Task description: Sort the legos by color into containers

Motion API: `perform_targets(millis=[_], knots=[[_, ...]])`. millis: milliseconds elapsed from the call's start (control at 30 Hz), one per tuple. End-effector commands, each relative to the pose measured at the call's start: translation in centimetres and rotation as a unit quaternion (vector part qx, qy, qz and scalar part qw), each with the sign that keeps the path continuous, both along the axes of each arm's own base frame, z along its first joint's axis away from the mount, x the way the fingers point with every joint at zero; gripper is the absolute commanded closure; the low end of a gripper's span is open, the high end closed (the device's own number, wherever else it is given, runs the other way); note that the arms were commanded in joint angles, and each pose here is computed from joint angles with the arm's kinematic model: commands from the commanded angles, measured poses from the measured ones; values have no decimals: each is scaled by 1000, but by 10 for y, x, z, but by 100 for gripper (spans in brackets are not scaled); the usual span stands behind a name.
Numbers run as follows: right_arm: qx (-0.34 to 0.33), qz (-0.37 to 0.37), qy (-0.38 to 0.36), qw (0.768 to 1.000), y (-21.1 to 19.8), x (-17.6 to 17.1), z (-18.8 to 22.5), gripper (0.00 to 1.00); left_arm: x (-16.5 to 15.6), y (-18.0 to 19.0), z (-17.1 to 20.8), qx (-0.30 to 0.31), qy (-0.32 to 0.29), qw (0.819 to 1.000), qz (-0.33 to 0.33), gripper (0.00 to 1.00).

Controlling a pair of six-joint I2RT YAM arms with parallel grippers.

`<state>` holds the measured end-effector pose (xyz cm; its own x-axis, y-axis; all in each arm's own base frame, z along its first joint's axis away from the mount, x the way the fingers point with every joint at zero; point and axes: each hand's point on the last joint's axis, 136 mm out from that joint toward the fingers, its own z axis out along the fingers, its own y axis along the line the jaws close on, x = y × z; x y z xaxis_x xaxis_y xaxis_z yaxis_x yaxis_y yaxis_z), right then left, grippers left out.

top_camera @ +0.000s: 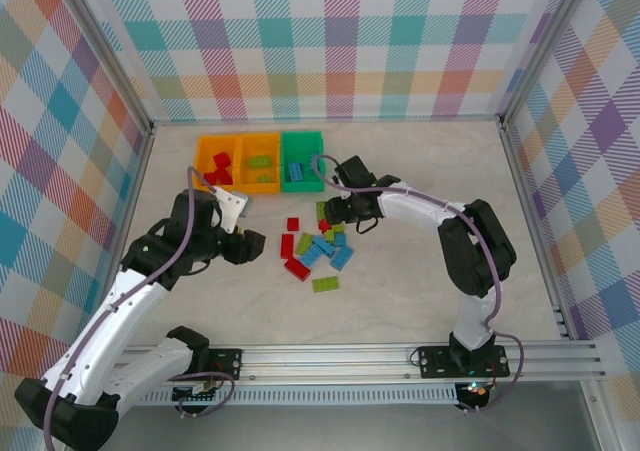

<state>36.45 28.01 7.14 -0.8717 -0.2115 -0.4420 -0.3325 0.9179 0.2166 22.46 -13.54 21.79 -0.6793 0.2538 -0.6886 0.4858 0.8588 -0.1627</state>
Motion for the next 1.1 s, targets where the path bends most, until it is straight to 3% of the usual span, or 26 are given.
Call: perform_targets(millis=[0,333,600,700,767,1067], knots=[[-2,5,-13,1000,6,14,-4,40,-8,-5,2,-9,-19,999,-27,31],[10,-1,13,1000,15,26,-34,48,-13,12,10,-7,-63,998,10,6],[-30,-15,27,999,-1,20,-54,55,-10,15,3,5,-53,998,17,0],[-36,-15,26,999,-5,20,-53,64,-9,15,3,7,-53,998,19,0],[-25,-18,18,999,-5,23,-44,70,-9,16,2,8,-53,998,20,0],[40,-3,-76,996,11,36,36,73,-6,23,2,23,-59,997,36,0]])
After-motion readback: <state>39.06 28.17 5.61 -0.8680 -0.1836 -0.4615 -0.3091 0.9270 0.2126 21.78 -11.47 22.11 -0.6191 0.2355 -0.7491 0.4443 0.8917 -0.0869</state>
